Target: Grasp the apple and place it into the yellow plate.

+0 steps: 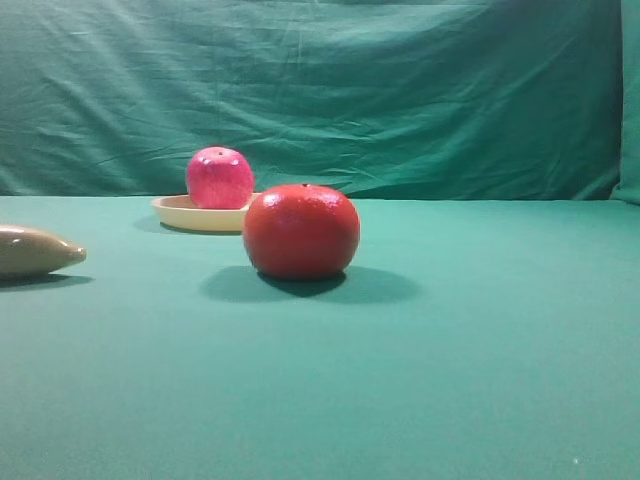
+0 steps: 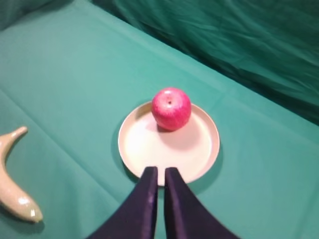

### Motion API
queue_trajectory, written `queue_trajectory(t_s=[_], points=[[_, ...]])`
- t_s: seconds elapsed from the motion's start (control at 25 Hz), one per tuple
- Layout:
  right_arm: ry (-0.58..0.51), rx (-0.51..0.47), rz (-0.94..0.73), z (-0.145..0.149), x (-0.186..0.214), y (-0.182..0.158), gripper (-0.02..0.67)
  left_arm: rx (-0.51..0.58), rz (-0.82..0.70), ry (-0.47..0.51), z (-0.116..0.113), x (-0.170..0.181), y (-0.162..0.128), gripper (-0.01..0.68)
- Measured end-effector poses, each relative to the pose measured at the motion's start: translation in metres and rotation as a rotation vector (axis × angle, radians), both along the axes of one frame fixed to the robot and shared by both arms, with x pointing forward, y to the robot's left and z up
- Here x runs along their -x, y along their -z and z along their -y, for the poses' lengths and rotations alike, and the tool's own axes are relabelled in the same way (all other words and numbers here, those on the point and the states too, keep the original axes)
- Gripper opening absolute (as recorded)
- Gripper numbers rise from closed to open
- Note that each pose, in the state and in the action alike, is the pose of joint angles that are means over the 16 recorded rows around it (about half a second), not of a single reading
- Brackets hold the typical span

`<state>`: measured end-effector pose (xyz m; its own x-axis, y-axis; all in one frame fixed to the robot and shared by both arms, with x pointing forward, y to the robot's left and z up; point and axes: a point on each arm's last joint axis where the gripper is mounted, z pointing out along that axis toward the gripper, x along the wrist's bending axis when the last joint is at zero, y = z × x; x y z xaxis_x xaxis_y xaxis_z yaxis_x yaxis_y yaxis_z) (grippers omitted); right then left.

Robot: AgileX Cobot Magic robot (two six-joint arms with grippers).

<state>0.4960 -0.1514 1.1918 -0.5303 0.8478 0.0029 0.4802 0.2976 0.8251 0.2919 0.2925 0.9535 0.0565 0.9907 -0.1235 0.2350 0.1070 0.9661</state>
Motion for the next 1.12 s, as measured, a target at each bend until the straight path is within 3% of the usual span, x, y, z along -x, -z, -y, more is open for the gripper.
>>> queue_trajectory(t_s=[0.64, 1.12], points=[[0.057, -0.134, 0.177, 0.084, 0.145, 0.054, 0.0, 0.0, 0.0, 0.0, 0.0, 0.0, 0.0, 0.157], [0.103, -0.109, 0.244, 0.118, 0.194, 0.071, 0.0, 0.0, 0.0, 0.0, 0.0, 0.0, 0.0, 0.157]])
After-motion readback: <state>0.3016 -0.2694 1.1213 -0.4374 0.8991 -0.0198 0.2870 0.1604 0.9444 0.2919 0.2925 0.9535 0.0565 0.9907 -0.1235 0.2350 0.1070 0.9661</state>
